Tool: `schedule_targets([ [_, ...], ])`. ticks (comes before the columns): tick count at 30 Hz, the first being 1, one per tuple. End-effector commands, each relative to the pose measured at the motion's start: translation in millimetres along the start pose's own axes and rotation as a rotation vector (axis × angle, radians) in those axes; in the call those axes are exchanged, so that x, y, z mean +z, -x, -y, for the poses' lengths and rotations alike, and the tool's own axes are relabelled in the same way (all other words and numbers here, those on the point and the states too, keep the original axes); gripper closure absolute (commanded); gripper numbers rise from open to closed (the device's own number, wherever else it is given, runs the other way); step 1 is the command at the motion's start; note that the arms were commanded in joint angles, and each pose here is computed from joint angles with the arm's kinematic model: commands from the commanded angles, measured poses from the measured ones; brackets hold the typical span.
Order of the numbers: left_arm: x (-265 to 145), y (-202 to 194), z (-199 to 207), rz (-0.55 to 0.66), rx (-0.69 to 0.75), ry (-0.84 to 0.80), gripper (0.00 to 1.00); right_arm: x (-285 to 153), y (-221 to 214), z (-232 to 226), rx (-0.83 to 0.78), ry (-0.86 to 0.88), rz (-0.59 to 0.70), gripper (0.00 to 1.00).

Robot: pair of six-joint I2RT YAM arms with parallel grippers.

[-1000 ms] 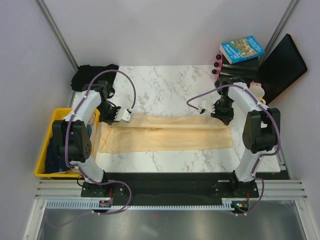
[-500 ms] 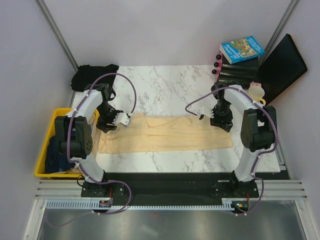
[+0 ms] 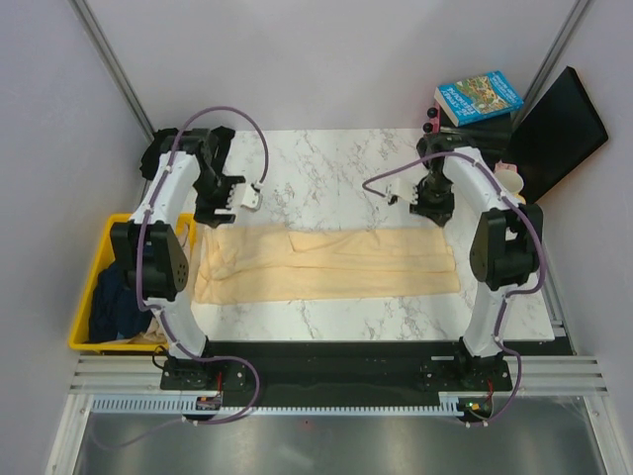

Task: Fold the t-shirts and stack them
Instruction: Fold the other side of the tshirt into a rectangle

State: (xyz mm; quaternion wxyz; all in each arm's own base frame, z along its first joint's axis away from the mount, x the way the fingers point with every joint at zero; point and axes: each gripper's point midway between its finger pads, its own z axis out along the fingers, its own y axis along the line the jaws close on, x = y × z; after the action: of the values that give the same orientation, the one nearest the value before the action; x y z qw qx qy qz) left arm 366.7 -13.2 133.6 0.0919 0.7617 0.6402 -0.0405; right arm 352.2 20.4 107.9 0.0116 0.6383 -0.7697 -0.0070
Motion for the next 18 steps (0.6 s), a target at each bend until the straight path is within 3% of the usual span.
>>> schedule_targets([
  [1,-1,21,-15,0.103,-0.112,0.005,0.19,8,36,32,0.095,-0.02,0.108,1.0],
  [7,34,26,-18,0.097,-0.109,-0.033,0.29,29,69,33,0.068,0.007,0.158,1.0],
  [12,44,30,-13,0.096,-0.118,-0.054,0.28,31,92,17,0.006,0.034,0.173,0.94],
  [18,70,14,-10,0.016,-0.117,-0.065,0.28,39,108,7,-0.016,0.065,0.186,0.99],
])
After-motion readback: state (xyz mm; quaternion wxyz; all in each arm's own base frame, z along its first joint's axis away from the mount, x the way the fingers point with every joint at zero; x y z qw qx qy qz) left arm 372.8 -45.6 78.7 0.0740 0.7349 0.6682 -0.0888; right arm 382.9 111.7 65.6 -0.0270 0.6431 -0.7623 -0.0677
